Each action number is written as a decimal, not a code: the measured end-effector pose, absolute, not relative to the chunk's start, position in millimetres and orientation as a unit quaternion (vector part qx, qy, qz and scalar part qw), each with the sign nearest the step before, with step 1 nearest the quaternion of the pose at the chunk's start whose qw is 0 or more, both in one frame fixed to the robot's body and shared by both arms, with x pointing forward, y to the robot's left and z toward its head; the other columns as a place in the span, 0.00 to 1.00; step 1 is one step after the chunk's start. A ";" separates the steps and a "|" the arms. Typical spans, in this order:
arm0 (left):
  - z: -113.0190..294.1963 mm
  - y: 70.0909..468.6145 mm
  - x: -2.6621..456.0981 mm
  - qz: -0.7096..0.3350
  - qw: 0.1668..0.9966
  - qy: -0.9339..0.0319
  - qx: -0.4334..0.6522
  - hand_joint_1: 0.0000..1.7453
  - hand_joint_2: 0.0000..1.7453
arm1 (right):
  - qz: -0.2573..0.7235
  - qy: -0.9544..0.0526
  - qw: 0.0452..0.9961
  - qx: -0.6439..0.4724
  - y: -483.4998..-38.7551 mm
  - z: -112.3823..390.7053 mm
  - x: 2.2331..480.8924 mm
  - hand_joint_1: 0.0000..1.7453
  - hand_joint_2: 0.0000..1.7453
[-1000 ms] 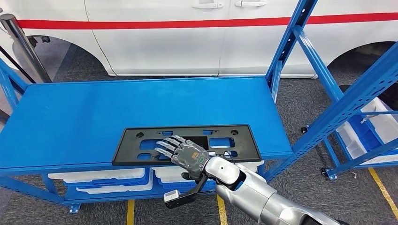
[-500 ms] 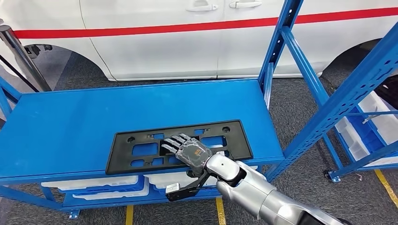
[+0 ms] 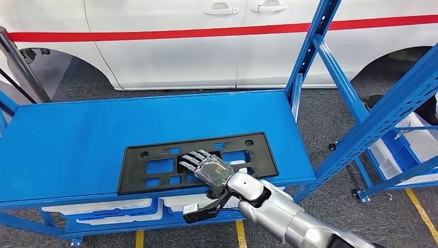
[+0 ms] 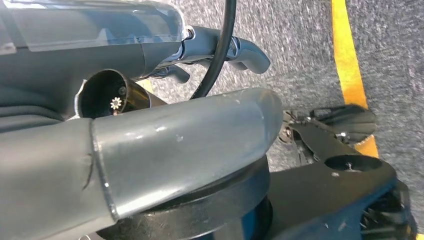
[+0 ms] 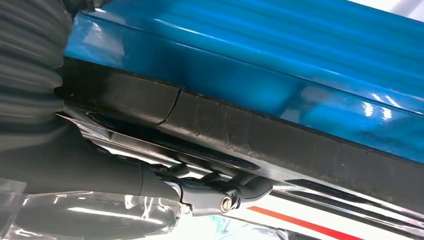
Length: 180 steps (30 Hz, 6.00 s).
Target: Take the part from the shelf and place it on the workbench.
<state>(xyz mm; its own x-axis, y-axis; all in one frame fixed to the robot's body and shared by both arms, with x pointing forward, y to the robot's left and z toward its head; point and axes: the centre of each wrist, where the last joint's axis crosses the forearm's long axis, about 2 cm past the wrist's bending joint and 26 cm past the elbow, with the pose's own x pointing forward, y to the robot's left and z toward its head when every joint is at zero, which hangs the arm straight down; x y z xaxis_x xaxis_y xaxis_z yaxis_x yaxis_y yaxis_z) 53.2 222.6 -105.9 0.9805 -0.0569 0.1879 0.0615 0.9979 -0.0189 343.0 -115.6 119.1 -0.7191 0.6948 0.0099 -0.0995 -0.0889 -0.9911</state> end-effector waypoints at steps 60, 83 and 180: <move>-106.0 220.7 50.6 -0.017 0.994 -0.104 -0.029 0.00 0.00 | 0.585 -0.724 0.244 -0.271 -133.1 216.8 353.4 0.99 1.00; -106.0 221.0 50.9 -0.036 0.988 -0.145 -0.030 0.00 1.00 | 0.582 -0.722 0.242 -0.285 -136.4 195.9 343.3 0.95 1.00; -102.8 219.2 71.1 -0.114 0.982 -0.152 -0.027 0.00 1.00 | 0.509 -0.779 0.101 -0.352 -144.6 179.3 320.8 0.95 1.00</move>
<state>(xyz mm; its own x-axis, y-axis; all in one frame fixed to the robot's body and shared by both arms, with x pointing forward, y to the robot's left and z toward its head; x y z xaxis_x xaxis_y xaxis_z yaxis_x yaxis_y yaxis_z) 71.1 219.2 -102.8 0.9282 -0.2151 0.3035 0.2312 0.9728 -0.0176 320.8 -144.6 179.3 -0.7315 0.6513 -0.2018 0.4460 0.2331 -0.8641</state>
